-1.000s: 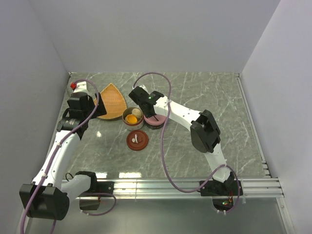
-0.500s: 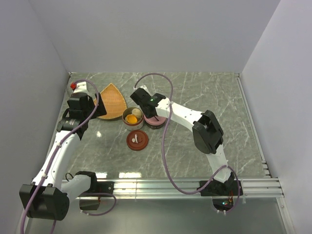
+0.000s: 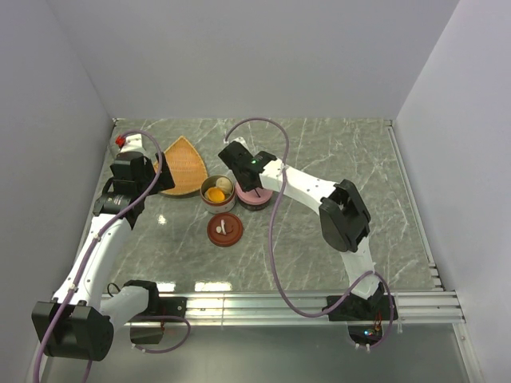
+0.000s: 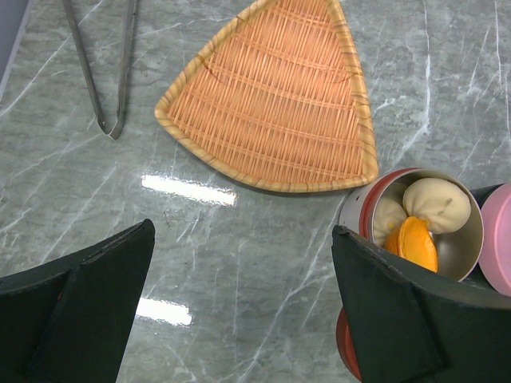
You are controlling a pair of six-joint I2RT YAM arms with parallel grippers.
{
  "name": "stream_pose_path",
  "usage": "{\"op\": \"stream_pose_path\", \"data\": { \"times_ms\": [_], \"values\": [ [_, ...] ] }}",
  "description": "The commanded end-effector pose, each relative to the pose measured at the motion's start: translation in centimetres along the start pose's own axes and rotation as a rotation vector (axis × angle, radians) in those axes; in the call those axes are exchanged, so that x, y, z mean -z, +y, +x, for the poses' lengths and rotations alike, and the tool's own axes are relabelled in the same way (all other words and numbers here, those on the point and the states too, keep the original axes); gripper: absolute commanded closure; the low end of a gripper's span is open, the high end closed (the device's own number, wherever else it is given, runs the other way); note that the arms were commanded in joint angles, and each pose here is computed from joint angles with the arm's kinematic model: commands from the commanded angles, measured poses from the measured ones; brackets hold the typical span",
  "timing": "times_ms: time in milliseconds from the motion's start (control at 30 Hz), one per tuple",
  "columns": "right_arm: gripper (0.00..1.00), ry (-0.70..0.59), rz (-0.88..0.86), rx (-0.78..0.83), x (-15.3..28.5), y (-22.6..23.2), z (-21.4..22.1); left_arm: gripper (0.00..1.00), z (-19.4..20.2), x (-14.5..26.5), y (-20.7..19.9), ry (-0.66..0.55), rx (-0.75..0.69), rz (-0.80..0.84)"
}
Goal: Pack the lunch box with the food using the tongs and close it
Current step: Put the lid back on the lunch box
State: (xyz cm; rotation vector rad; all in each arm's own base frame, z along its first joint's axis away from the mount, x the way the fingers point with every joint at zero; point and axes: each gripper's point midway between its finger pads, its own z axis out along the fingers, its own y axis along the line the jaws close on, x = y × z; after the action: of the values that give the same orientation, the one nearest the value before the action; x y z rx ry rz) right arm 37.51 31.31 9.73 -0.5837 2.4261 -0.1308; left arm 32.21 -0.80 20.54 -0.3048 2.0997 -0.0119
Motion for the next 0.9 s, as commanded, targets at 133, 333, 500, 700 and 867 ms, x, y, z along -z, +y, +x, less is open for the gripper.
{"op": "stream_pose_path", "data": {
  "times_ms": [133, 333, 500, 700, 867],
  "values": [
    [0.96, 0.26, 0.078, 0.029, -3.3, -3.4, 7.8, 0.0, -0.8, 0.4, -0.5, -0.039, -0.008, 0.026],
    [0.92, 0.21, -0.011, -0.004, -2.6, -2.0, 6.0, 0.0, -0.8, 0.4, -0.5, -0.037, -0.008, 0.027],
    [0.72, 0.183, -0.051, -0.016, -2.1, -1.4, 4.9, 0.0, -0.8, 0.3, -0.6, -0.036, -0.009, 0.03],
    [0.59, 0.128, -0.078, -0.036, -1.1, -1.3, 3.5, 0.01, -0.8, 0.3, -0.6, -0.033, -0.009, 0.029],
    [0.57, 0.081, -0.107, -0.057, -0.1, -1.1, 2.0, 0.01, -0.8, 0.3, -0.6, -0.033, -0.01, 0.03]
  ]
}}
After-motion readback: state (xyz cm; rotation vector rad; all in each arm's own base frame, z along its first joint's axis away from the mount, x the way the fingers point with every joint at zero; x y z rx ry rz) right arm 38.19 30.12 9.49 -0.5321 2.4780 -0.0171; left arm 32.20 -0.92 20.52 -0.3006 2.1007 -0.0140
